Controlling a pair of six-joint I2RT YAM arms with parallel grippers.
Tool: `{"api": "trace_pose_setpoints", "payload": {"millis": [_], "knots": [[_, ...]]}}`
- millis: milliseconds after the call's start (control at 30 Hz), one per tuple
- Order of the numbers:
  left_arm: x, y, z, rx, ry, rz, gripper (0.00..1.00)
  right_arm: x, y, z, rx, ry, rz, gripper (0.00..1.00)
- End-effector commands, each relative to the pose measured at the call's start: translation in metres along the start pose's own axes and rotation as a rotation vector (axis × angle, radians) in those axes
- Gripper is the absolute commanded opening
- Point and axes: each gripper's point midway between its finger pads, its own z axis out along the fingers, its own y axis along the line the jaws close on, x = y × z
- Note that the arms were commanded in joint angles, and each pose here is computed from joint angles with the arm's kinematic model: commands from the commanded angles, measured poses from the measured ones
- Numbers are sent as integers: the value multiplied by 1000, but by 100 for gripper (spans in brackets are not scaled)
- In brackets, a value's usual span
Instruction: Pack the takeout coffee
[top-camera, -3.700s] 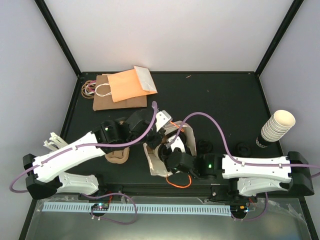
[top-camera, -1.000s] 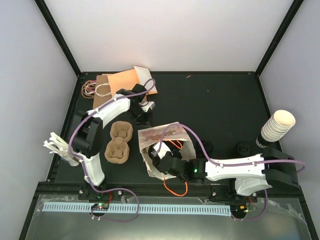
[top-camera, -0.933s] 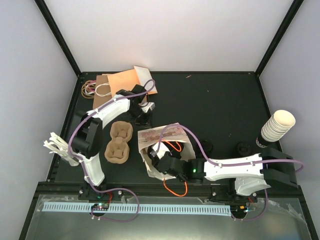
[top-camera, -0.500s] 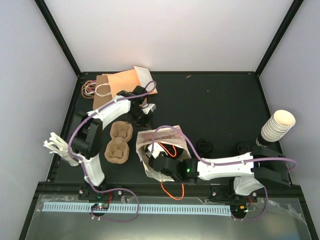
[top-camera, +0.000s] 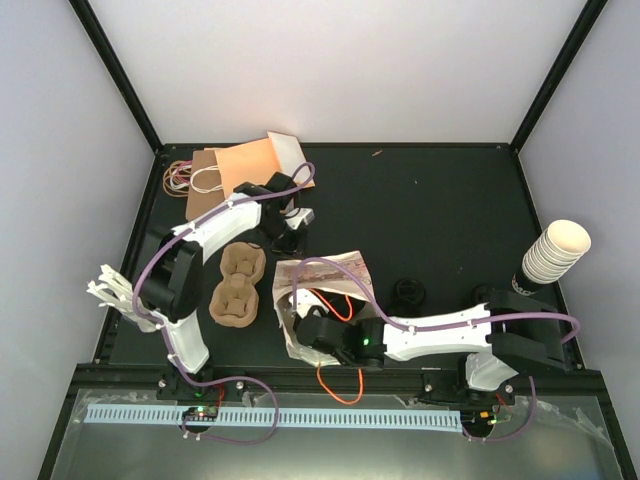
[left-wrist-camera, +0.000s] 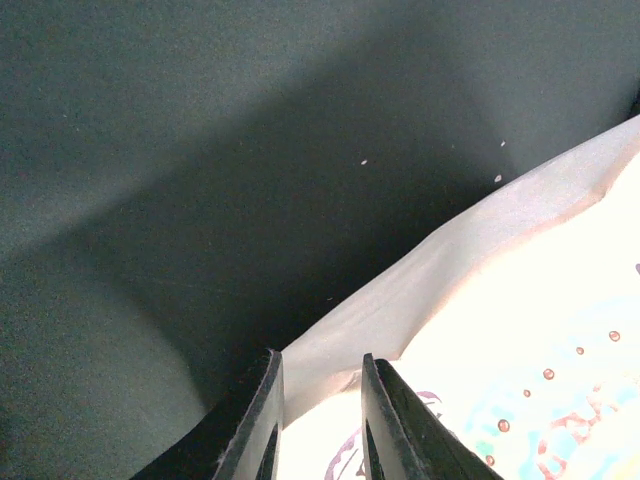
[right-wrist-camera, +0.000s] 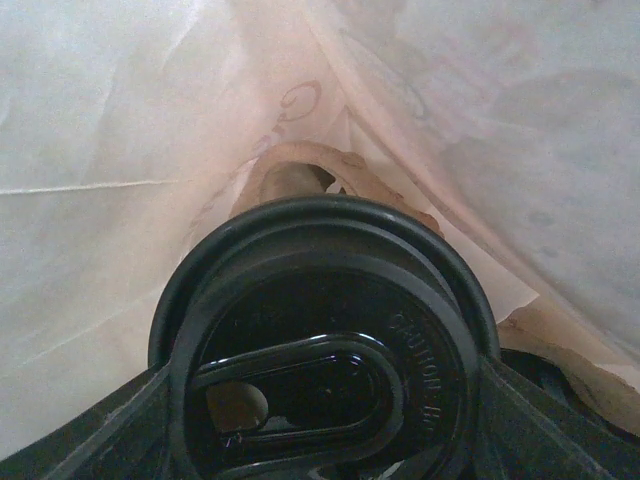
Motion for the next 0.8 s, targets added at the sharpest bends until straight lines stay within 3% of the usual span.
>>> {"api": "trace_pose_setpoints", "payload": {"millis": [0, 367, 767], "knots": [[26, -14, -5, 47, 66, -20, 25, -2, -13, 4, 87, -3, -30, 49], [37, -18, 3, 96, 98, -24, 24, -2, -8, 9, 82, -22, -106, 49], [39, -21, 3, 114, 105, -22, 24, 16, 7, 18, 1, 40, -177, 50]]}}
